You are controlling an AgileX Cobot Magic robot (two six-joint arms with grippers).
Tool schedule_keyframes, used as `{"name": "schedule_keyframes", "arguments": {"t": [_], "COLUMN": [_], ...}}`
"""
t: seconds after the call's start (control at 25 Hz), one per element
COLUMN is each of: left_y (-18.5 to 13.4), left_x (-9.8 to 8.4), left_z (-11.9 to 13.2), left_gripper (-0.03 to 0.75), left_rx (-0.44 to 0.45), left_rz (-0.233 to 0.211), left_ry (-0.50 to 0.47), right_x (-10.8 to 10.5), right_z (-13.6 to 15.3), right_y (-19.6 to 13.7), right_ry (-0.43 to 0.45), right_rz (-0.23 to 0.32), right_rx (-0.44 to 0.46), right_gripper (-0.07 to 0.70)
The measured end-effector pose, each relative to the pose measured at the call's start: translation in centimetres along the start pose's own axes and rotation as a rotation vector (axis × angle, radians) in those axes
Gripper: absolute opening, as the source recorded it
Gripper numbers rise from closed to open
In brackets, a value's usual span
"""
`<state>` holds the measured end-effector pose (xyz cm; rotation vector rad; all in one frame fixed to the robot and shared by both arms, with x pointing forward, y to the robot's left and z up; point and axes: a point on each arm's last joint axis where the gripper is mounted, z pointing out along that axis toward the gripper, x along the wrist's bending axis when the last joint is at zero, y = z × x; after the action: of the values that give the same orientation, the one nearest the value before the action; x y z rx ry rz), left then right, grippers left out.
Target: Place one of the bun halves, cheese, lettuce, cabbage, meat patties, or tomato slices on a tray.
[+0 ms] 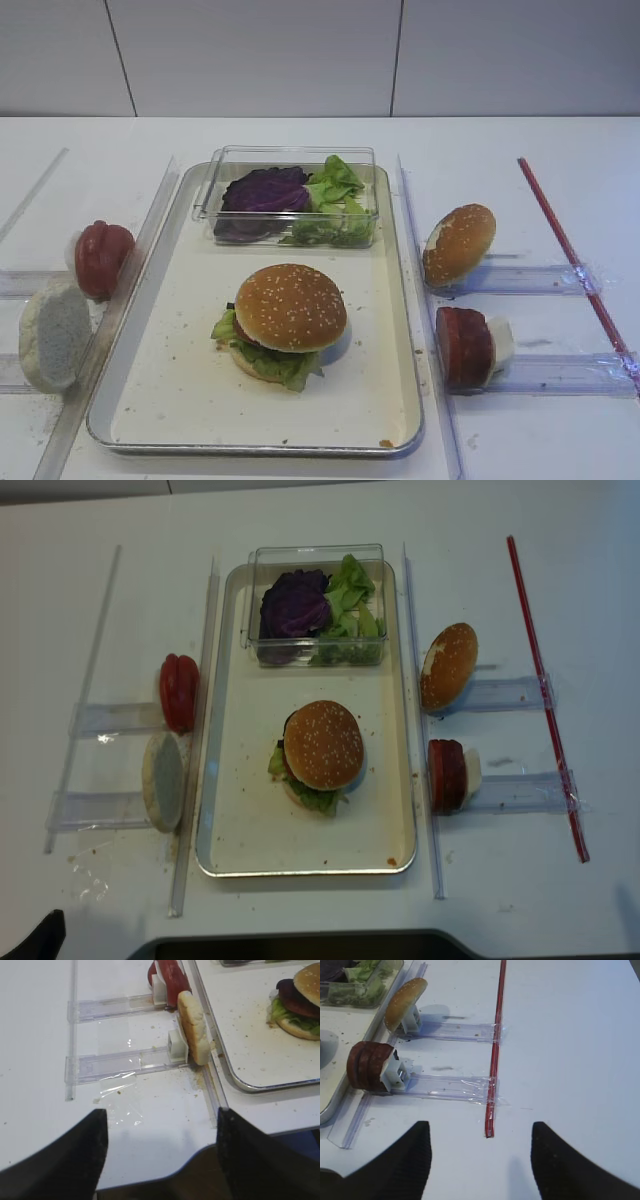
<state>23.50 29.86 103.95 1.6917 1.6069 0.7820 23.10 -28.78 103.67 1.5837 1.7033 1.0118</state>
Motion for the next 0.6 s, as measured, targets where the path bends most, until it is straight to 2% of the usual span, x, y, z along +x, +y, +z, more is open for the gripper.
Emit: {"name": "schedule_keyframes", "arguments": {"t": [0.6], "left_y": [0.00], "left_x": [0.00], "left_z": [0.00], "left_gripper": [0.428], "left_rx": [0.000], "left_rz": [0.000], "left_ry": [0.000], "right_x": [0.00], "right_z": [0.00], "right_y": [0.00], "right_ry": [0.000], "right_rz": [-0.002], "right_rx": [0.000], "right_gripper": [0.454]}}
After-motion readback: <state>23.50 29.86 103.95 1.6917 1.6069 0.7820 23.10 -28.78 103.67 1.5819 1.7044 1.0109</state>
